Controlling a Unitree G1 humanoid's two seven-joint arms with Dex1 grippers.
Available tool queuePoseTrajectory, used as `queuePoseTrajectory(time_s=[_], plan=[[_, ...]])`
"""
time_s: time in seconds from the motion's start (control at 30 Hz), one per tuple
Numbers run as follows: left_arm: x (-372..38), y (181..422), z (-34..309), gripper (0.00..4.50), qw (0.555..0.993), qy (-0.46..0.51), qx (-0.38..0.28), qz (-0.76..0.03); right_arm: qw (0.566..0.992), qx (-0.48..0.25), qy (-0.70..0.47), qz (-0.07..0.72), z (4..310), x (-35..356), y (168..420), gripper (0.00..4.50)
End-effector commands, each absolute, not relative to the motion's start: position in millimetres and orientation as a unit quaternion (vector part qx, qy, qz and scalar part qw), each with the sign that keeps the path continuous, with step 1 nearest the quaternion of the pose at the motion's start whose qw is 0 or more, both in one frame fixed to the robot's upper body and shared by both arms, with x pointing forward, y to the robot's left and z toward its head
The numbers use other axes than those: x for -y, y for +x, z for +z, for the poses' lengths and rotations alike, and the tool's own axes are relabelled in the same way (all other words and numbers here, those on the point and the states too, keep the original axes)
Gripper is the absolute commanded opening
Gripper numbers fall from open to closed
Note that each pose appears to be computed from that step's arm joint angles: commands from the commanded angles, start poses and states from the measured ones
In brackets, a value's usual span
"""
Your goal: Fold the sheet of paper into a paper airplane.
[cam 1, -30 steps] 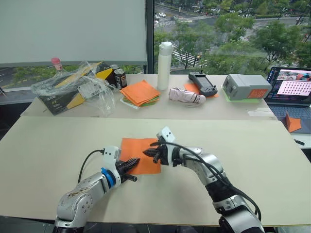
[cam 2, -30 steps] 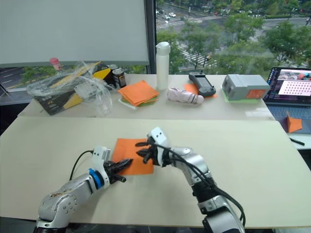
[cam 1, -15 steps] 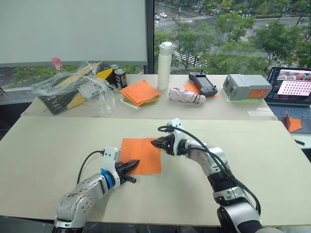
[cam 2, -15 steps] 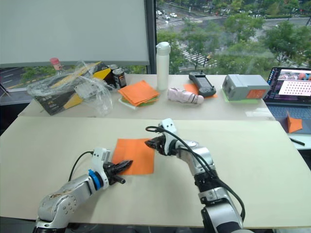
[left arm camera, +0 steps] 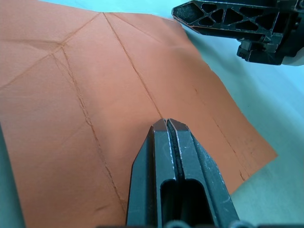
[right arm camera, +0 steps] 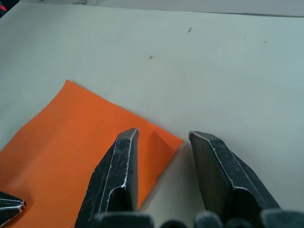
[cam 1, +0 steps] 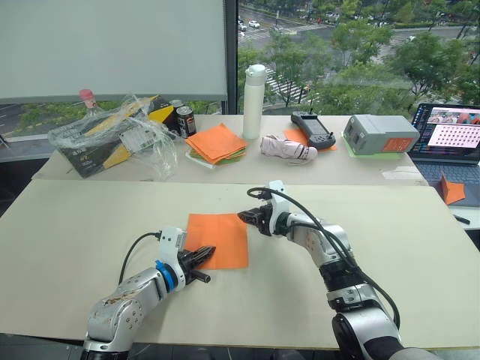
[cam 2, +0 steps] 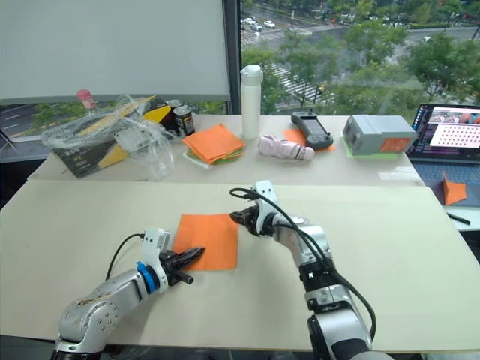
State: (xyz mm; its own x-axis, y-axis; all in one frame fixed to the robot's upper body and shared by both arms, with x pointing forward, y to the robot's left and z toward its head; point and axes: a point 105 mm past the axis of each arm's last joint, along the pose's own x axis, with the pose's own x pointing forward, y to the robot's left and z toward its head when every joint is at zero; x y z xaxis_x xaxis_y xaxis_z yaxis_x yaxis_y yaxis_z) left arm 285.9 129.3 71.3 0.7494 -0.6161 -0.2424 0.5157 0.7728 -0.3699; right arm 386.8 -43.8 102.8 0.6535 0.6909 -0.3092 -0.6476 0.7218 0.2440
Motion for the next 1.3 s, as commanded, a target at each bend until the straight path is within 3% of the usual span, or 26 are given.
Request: queuePoseTrajectory(time_s=[0.03, 0.83, 1.03, 1.3], plan=[[-130.6, 285.3, 70.9, 0.0, 0.925, -0.14, -0.179, -0.303, 0.906, -0.171, 0.057, 0.383, 118.2, 39.3, 387.6, 1.9], [-133.1, 285.7, 71.7, 0.0, 0.927, -0.137, -0.179, -0.3, 0.884, -0.168, 0.074, 0.43, 124.1, 18.6, 371.5, 1.9], [-133.3, 284.8, 71.6, 0.0, 0.927, -0.137, -0.179, -0.299, 0.889, -0.157, 0.052, 0.427, 125.5, 20.4, 373.4, 0.04], [-133.0, 284.7, 71.3, 0.0, 0.927, -0.138, -0.18, -0.299, 0.896, -0.128, -0.007, 0.426, 127.7, 22.4, 373.9, 0.04]])
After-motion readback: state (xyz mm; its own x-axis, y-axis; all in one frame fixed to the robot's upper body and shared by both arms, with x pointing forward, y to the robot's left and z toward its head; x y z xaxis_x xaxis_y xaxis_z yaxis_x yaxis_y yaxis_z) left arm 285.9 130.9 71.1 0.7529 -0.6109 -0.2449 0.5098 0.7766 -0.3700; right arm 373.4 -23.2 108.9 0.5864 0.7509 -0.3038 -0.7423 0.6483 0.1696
